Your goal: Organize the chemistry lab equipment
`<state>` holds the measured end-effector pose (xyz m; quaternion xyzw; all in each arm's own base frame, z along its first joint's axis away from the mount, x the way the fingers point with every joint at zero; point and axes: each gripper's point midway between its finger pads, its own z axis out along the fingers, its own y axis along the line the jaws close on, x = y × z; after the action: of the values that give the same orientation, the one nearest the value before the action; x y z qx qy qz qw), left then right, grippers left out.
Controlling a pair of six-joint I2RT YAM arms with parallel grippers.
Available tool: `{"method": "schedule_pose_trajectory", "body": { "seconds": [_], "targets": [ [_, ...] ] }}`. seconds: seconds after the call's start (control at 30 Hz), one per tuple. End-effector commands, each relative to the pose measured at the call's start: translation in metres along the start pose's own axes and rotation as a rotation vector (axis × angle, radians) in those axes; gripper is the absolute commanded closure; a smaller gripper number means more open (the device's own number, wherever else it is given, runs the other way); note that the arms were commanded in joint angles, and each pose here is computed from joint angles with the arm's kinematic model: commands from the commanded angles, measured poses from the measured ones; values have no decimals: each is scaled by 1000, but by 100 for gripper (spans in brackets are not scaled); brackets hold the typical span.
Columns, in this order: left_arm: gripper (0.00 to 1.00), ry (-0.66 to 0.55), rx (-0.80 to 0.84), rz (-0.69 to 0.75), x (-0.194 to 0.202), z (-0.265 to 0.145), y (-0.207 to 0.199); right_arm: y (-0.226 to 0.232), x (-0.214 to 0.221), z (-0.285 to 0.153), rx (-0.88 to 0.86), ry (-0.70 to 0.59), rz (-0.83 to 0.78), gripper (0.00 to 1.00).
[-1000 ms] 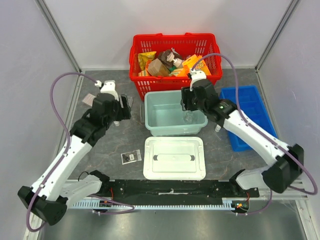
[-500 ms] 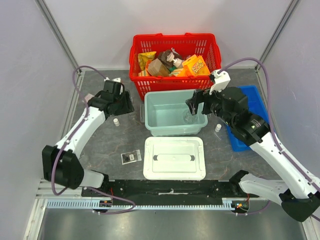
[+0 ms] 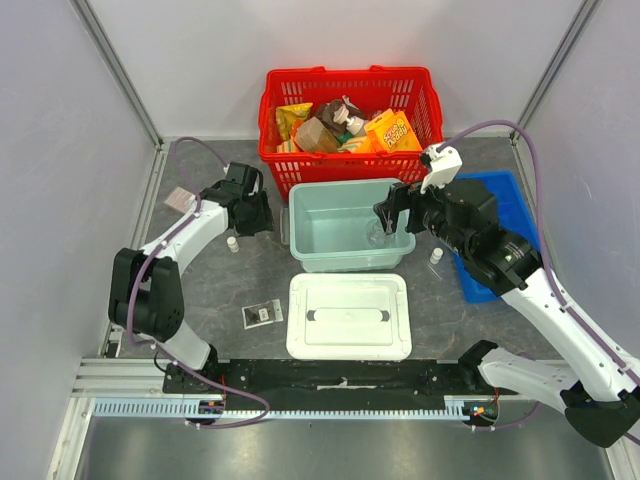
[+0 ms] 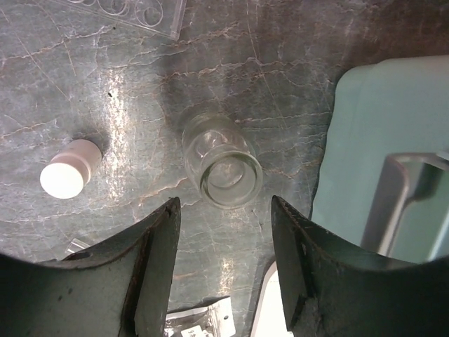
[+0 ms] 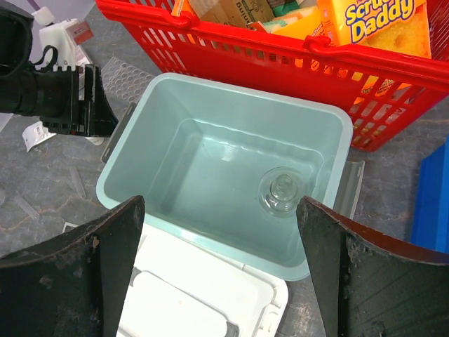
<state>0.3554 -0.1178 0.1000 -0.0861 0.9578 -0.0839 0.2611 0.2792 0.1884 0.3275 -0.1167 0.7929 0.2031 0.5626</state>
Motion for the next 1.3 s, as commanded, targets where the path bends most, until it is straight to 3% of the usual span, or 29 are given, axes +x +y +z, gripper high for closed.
{"method": "schedule_pose_trajectory", "body": {
  "seconds": [0.0,0.6,0.8,1.27],
  "targets": [
    [40,-65,11,-29,-26,3,-9,2,-6,-3,-8,-21,2,4],
    [47,-67,-34,24,-33,20,-3,5,-7,1,-21,-14,5,4],
    [61,-43,-61,31,-27,21,4,4,-6,-1,-18,-14,5,4],
    [50,-27,-80,52,-25,23,6,7,-6,-1,-31,-12,14,4]
  ]
}}
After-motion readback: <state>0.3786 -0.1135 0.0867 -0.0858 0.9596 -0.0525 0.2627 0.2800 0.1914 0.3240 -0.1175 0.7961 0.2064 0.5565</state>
